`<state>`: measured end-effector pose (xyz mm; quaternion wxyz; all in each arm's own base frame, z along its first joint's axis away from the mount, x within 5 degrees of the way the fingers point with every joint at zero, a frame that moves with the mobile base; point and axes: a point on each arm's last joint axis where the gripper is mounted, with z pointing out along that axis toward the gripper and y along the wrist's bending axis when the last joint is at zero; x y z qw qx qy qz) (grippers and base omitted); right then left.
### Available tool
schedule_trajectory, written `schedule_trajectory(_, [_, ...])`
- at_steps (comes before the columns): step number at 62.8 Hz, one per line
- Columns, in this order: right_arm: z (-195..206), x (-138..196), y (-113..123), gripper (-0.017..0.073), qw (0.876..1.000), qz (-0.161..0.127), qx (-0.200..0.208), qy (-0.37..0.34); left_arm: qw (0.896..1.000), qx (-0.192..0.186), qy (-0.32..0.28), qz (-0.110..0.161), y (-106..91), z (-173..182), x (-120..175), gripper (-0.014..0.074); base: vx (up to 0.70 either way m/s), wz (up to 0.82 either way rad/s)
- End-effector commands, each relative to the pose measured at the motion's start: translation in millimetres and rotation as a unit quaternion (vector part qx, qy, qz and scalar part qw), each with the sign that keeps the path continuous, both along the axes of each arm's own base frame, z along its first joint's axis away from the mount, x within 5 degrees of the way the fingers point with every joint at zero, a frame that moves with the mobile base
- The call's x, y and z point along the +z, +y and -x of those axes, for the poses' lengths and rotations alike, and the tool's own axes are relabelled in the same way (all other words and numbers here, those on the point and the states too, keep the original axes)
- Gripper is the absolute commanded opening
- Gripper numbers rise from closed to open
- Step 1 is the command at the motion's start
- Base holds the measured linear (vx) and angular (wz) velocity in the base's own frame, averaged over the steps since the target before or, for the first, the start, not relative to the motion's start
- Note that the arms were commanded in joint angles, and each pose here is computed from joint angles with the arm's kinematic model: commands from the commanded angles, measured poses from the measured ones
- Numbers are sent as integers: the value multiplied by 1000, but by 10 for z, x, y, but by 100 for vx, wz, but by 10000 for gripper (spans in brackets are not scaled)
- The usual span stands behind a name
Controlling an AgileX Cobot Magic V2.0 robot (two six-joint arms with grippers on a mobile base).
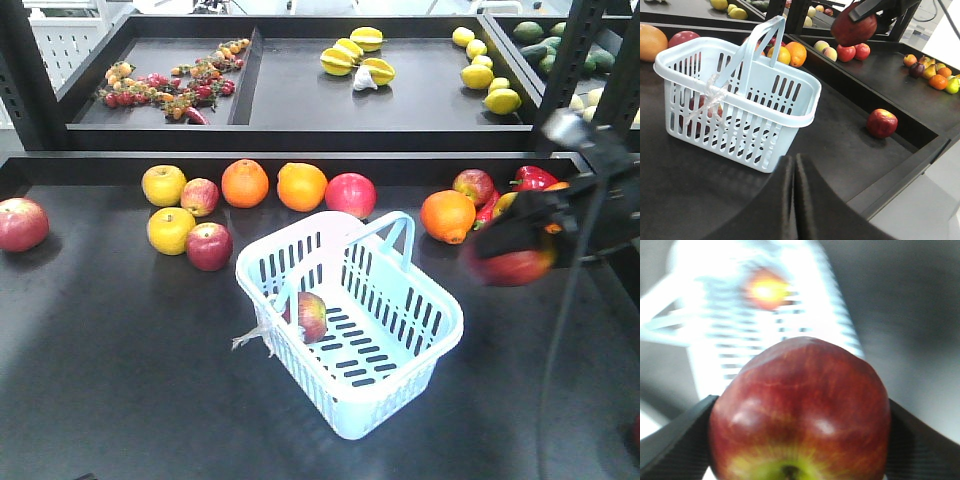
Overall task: Pick three apples into basket with both arms
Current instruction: 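Carry the second red apple into the basket and open the right gripper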
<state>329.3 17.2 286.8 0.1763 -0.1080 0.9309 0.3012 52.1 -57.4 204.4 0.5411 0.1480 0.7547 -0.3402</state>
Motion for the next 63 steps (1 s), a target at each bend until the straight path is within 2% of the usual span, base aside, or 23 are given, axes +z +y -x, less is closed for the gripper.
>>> schedule_trajectory(1, [-19,165,358,-4,998,-22,29,-56,1000,14,0,27,7,-31,106,-7,0,0])
schedule_trajectory(9, [-100,-7,820,-1,996,-11,61,-69,1000,14,0,27,7,-31,106,-7,0,0])
schedule_trajectory(16, [-156,-209,1102,20,994,9,82,-72,1000,14,0,27,7,-31,106,-7,0,0])
schedule_trajectory(24, [-198,-441,1304,122,992,27,107,-67,1000,14,0,27,7,-31,106,-7,0,0])
schedule_trajectory(35, [-216,-582,1387,400,992,29,115,-51,1000,14,0,27,7,-31,106,-7,0,0])
schedule_trajectory(38, [-219,-591,1389,504,992,28,114,-50,1000,14,0,27,7,-31,106,-7,0,0])
schedule_trajectory(46, [-221,-591,1388,679,992,28,113,-50,1000,14,0,27,7,-31,106,-7,0,0])
schedule_trajectory(51, [-221,-591,1388,730,992,28,112,-49,1000,14,0,27,7,-31,106,-7,0,0])
schedule_trajectory(63, [-224,-591,1387,708,992,28,111,-51,1000,14,0,27,7,-31,106,-7,0,0])
